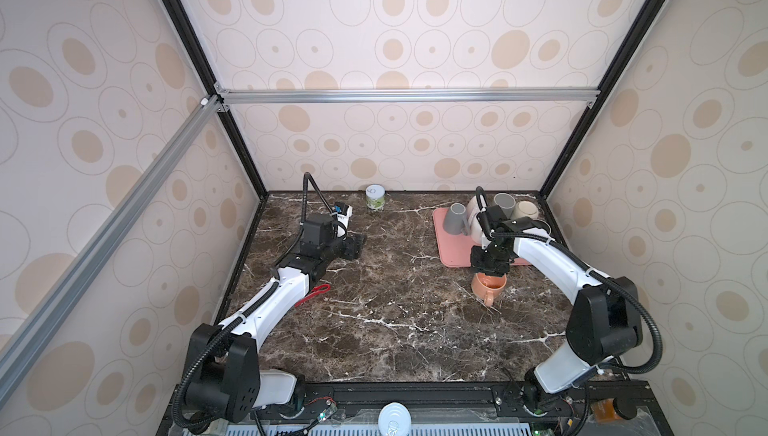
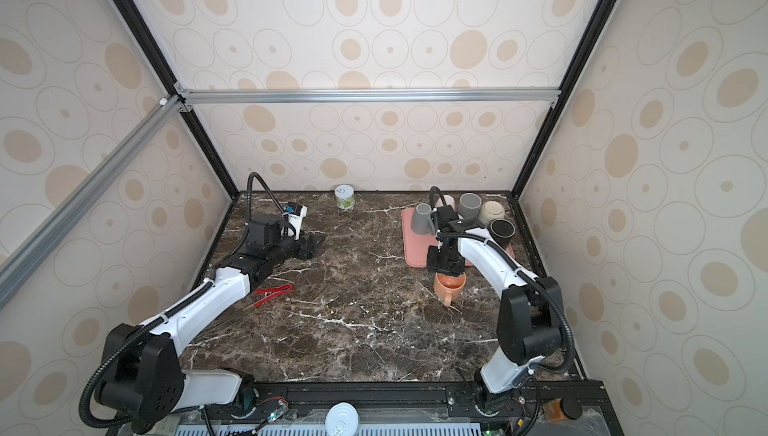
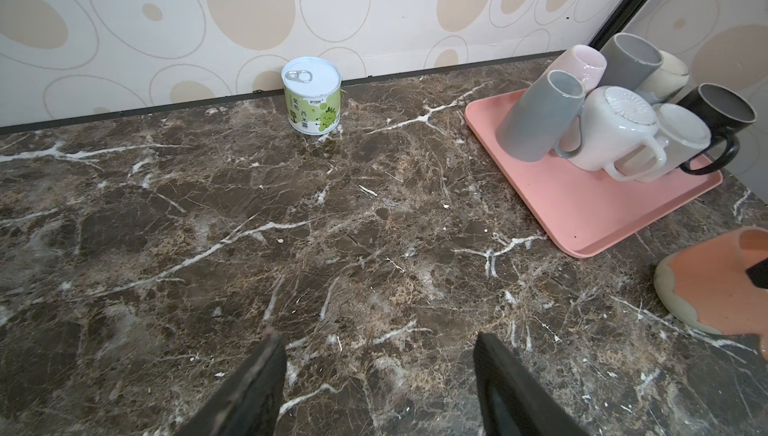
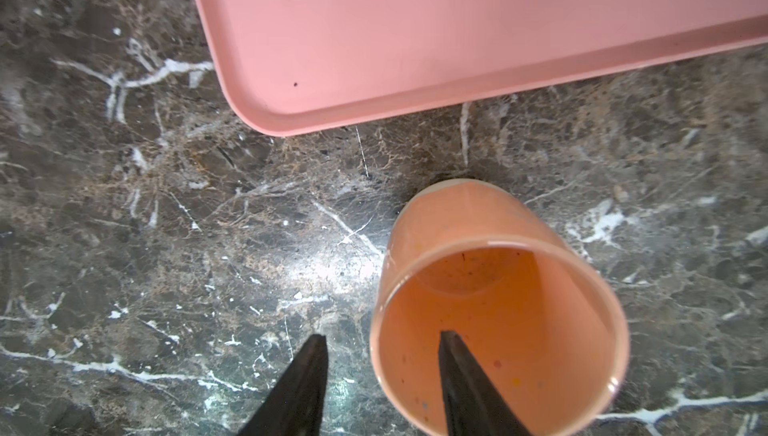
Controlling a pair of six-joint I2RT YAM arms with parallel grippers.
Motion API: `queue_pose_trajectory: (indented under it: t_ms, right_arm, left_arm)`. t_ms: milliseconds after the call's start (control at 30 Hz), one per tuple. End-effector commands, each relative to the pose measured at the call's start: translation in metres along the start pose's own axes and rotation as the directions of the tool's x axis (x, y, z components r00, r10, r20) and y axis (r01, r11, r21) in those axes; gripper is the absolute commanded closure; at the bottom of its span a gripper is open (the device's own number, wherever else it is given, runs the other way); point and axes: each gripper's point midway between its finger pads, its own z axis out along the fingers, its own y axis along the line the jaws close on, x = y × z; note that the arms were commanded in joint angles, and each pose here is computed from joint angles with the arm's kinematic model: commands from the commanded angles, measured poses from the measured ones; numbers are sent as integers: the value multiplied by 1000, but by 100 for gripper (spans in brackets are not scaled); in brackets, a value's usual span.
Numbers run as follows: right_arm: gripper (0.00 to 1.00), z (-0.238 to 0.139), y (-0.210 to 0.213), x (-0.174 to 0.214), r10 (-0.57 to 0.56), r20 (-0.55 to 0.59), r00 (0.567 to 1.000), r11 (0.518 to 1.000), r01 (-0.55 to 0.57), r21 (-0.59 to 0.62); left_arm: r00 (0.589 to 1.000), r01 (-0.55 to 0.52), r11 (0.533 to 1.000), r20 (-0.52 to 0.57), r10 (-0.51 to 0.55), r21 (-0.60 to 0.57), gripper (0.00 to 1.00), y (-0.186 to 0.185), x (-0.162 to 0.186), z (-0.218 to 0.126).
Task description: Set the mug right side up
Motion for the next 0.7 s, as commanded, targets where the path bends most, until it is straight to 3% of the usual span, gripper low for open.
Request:
queue_pose_trajectory:
  t_ms: [0,267,667]
  right_arm:
    - [52,-22,-6,5,-17,13,1000,1000,16,24]
    - [52,-46,-8,-4,-60,58,997,997,57,44]
    - [52,-62,-38,-34,3,119,993,1000,-5,20]
  left_arm:
    - [1000,-10,1000,12,10,26,30,-10,-3,4]
    - [996,-86,996,-11,87,36,31,-47,-4,18]
    - [983,-181,973,31,179,142,31,-139,-26,57]
